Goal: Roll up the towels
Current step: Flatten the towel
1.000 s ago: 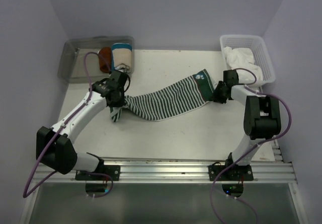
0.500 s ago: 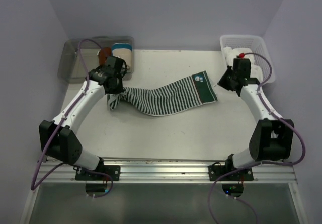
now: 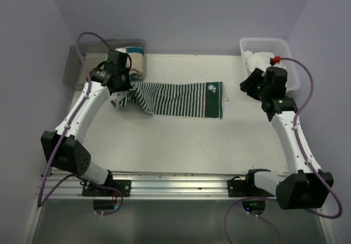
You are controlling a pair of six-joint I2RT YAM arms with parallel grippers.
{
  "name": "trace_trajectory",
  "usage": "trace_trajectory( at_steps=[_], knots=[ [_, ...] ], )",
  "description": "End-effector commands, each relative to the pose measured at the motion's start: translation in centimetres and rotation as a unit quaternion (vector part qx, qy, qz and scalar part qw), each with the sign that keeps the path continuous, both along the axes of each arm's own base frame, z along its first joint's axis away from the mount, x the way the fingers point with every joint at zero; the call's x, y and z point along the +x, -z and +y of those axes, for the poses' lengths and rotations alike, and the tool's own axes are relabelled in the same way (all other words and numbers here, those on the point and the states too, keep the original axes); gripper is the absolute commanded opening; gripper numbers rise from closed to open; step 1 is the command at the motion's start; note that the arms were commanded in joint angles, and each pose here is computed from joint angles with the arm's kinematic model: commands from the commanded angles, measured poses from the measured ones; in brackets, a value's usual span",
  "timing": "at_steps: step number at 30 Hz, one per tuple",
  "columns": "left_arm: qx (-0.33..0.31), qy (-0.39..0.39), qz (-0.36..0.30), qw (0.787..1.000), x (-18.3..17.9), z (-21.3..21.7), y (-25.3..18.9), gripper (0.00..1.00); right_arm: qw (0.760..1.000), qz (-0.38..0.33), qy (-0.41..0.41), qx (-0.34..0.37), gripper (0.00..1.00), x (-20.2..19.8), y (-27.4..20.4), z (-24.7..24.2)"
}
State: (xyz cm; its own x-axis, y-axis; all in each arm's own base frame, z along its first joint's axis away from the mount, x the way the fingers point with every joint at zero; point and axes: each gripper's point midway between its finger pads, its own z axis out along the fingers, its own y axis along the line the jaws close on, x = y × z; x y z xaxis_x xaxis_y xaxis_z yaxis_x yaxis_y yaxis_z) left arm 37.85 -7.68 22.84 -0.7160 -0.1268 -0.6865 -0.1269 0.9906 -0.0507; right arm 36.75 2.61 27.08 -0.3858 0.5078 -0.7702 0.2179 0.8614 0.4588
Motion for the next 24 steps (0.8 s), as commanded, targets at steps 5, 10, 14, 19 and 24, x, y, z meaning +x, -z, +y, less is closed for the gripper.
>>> trace_trajectory(
  at_steps=[5,10,14,19,24],
  knots=[
    [-0.003,-0.002,0.022,1.0,-1.0,0.4,2.7,0.0,0.979,0.181,-0.095,-0.014,0.7,-3.0,13.4,5.5],
    [0.0,-0.007,0.017,1.0,-1.4,0.8,2.2,0.0,0.972,0.216,-0.085,-0.029,0.68,-2.0,17.2,5.3],
    [0.003,-0.008,0.019,1.0,-1.5,1.0,2.3,0.0,0.963,0.253,-0.087,-0.034,0.65,-1.1,20.9,5.4],
    [0.003,-0.009,0.022,1.0,-1.7,1.1,2.6,0.0,0.955,0.274,-0.115,-0.007,0.59,-0.6,23.4,7.6],
    [0.0,-0.006,0.029,1.0,-2.0,0.9,3.1,0.0,0.95,0.289,-0.118,-0.019,0.53,-0.4,25.2,8.6]
  ],
)
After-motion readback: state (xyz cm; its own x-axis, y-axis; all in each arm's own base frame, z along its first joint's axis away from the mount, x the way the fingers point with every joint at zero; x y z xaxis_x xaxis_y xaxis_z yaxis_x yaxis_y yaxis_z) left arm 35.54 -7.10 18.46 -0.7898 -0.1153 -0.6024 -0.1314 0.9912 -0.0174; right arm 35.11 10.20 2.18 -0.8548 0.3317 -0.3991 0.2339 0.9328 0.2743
